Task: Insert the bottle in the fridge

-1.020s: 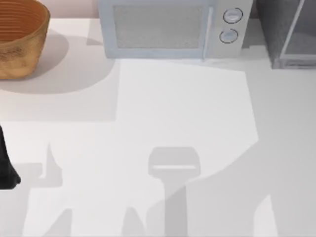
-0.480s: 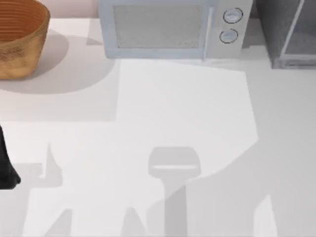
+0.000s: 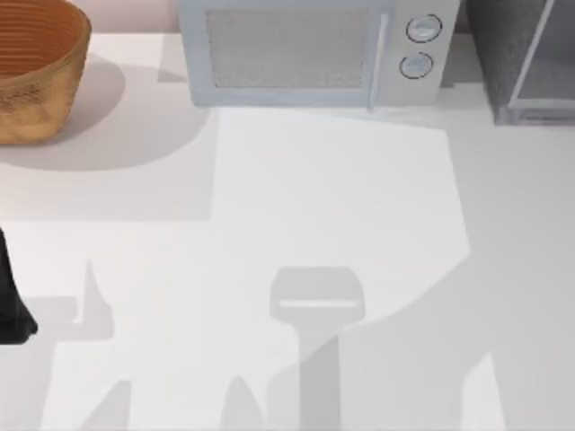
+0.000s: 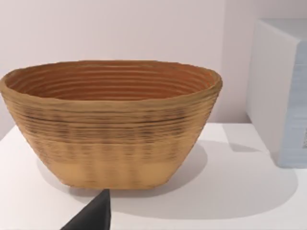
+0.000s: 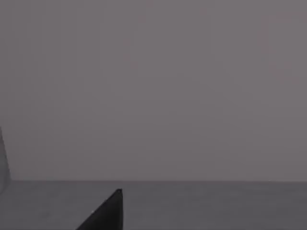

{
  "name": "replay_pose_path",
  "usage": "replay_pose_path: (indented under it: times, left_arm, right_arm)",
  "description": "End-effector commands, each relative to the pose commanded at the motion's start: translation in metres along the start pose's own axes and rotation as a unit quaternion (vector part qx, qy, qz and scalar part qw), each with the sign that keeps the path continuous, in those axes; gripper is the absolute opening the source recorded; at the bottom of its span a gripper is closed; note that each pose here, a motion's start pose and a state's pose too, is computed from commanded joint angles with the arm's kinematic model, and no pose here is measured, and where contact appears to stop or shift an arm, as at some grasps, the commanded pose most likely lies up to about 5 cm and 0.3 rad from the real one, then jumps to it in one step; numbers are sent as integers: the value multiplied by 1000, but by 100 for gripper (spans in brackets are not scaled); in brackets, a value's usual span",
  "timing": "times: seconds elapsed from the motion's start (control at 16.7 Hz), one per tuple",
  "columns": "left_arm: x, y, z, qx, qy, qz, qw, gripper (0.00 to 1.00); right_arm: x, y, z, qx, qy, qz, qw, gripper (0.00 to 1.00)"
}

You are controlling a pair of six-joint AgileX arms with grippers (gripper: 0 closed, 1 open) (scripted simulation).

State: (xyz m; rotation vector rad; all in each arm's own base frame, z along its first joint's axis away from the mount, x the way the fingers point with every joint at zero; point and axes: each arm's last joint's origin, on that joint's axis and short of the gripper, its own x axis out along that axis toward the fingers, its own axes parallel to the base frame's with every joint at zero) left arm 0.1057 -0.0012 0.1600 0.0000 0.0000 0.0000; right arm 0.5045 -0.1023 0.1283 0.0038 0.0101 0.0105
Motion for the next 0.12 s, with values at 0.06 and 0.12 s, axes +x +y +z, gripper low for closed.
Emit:
replay_pose_path:
  times: [0.06,0.12]
  left_arm:
    - [0,0,0,0,0,0,1000,100]
    - [0,0,0,0,0,0,1000,100]
  right_arm:
    - [0,0,0,0,0,0,1000,100]
    - [0,0,0,0,0,0,1000,100]
